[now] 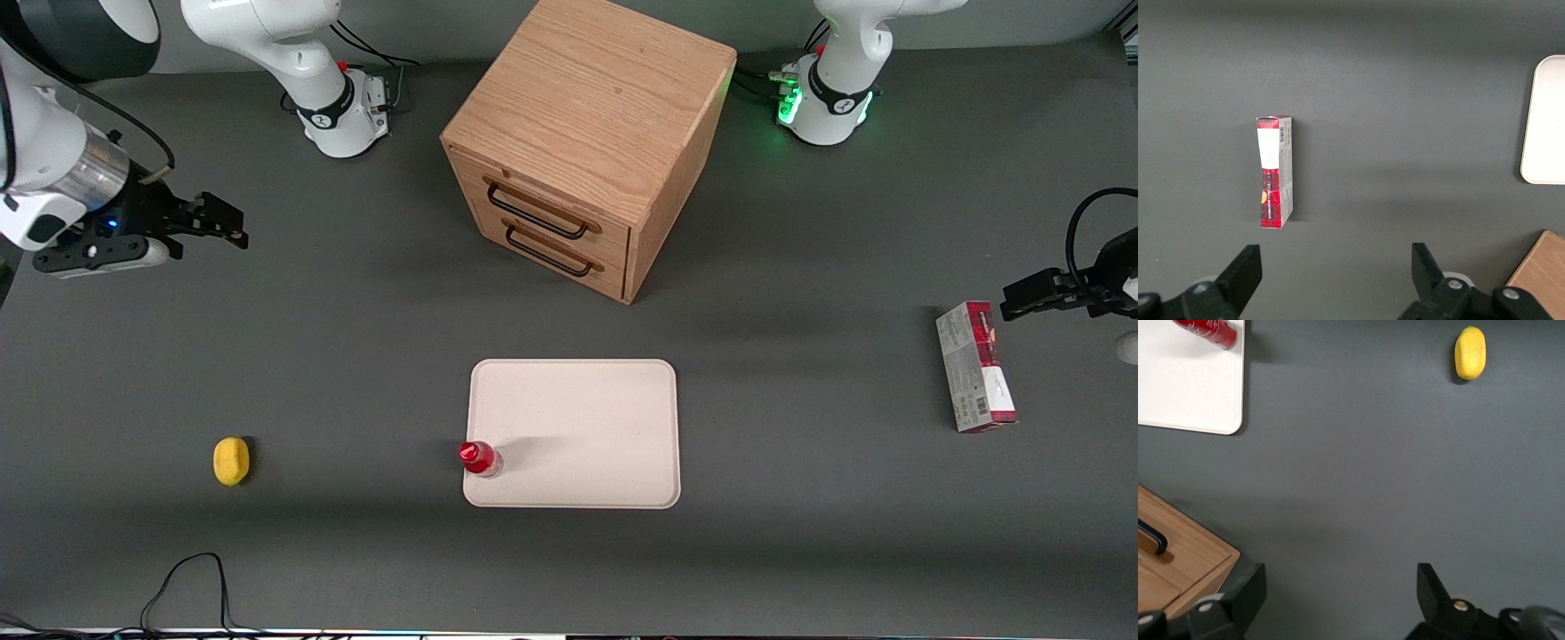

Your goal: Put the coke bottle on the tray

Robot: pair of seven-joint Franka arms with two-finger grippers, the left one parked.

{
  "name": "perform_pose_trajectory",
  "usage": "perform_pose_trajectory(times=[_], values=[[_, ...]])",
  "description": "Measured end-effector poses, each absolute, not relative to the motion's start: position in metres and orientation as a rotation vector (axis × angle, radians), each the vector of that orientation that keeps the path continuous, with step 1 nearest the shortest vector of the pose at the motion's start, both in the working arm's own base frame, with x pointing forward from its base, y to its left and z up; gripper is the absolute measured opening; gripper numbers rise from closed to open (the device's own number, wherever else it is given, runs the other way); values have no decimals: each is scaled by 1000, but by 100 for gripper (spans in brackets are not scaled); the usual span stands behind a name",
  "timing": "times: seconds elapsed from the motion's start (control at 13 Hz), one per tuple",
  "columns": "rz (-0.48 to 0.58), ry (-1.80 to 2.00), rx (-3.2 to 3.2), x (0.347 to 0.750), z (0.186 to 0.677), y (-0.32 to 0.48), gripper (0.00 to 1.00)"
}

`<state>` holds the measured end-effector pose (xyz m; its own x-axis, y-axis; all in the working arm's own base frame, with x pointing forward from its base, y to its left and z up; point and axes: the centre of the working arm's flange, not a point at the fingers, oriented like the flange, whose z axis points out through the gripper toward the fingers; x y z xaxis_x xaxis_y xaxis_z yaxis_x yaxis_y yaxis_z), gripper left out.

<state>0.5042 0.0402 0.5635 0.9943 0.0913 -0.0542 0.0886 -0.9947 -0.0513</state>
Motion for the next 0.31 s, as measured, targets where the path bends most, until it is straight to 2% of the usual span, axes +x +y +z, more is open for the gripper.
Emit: perform_pose_trajectory(times=[0.31], values=[[127,-165,-3095,511,575,49,100]])
